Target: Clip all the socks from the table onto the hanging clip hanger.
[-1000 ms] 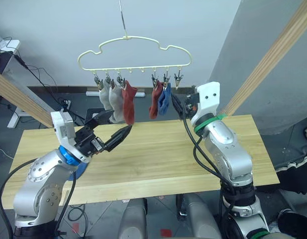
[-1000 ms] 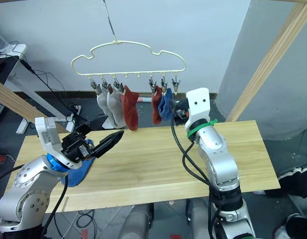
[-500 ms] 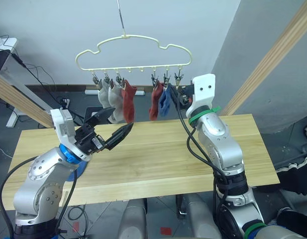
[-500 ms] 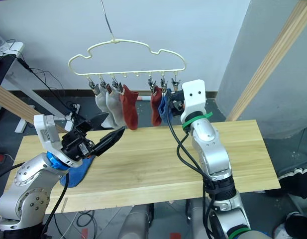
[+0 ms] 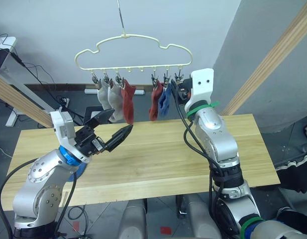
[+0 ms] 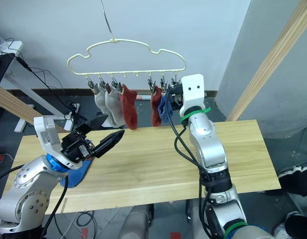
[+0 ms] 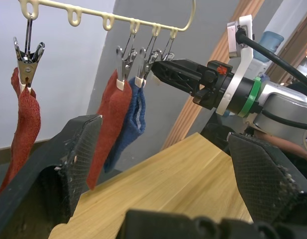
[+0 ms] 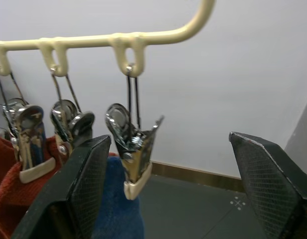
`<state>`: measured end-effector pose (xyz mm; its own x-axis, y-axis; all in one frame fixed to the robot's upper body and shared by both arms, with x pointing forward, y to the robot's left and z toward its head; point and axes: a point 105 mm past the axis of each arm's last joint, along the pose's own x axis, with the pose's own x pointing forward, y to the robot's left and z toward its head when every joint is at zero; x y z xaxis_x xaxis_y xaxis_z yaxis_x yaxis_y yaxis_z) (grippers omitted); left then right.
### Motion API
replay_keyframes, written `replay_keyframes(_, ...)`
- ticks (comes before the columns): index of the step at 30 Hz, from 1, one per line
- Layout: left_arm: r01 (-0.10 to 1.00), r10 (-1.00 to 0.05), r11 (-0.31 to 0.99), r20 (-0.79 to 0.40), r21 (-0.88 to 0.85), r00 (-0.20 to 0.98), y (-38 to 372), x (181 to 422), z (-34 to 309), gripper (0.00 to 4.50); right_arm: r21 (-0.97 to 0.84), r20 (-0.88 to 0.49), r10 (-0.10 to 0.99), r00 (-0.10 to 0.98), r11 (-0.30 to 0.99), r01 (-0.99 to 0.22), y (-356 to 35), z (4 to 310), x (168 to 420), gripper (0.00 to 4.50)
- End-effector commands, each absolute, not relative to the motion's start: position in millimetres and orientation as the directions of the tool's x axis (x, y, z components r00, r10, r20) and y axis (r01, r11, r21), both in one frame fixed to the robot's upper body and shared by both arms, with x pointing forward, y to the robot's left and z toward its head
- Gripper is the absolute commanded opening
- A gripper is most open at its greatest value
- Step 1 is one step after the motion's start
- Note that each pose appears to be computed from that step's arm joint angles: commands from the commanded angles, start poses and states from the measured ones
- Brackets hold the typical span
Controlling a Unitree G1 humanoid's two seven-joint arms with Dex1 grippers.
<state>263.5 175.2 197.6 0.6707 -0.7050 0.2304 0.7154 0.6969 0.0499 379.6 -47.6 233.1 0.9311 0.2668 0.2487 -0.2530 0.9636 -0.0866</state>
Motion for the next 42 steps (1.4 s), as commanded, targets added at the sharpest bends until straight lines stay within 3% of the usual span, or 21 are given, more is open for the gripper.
replay_keyframes(1, 0.721, -0.717, 0.687, 0.243, 0.088, 0.653, 171, 258, 204, 4.50, -0.070, 0.318, 0.270, 0.909, 0.963, -0.261, -43, 252, 376, 3.81)
replay_keyframes(4, 0.719, -0.715, 0.690, 0.242, 0.088, 0.656, 171, 258, 203, 4.50, -0.044, 0.322, 0.287, 0.902, 0.957, -0.288, -36, 255, 375, 3.11)
replay_keyframes(8, 0.717, -0.713, 0.692, 0.241, 0.087, 0.659, 170, 257, 203, 4.50, -0.037, 0.327, 0.303, 0.895, 0.951, -0.308, -30, 257, 374, 1.56)
replay_keyframes(12, 0.715, -0.711, 0.694, 0.238, 0.086, 0.662, 170, 256, 202, 4.50, -0.038, 0.331, 0.308, 0.892, 0.949, -0.314, -27, 259, 373, 0.40)
replay_keyframes(22, 0.711, -0.706, 0.699, 0.232, 0.079, 0.669, 169, 255, 199, 4.50, -0.049, 0.326, 0.308, 0.894, 0.949, -0.310, -29, 258, 375, 0.35)
replay_keyframes(28, 0.710, -0.704, 0.702, 0.204, 0.055, 0.680, 170, 255, 192, 4.50, -0.037, 0.294, 0.372, 0.881, 0.925, -0.378, -44, 255, 377, 0.35)
replay_keyframes(34, 0.670, -0.660, 0.741, 0.145, -0.035, 0.737, 185, 262, 170, 4.50, 0.074, 0.194, 0.611, 0.767, 0.771, -0.632, -72, 256, 360, 0.35)
replay_keyframes(37, 0.607, -0.604, 0.794, 0.064, -0.040, 0.794, 201, 268, 149, 4.50, 0.285, 0.170, 0.750, 0.639, 0.584, -0.760, -69, 263, 346, 0.35)
replay_keyframes(42, 0.473, -0.473, 0.881, -0.007, 0.010, 0.881, 233, 280, 128, 4.50, 0.402, 0.147, 0.846, 0.513, 0.422, -0.813, -65, 269, 331, 0.35)
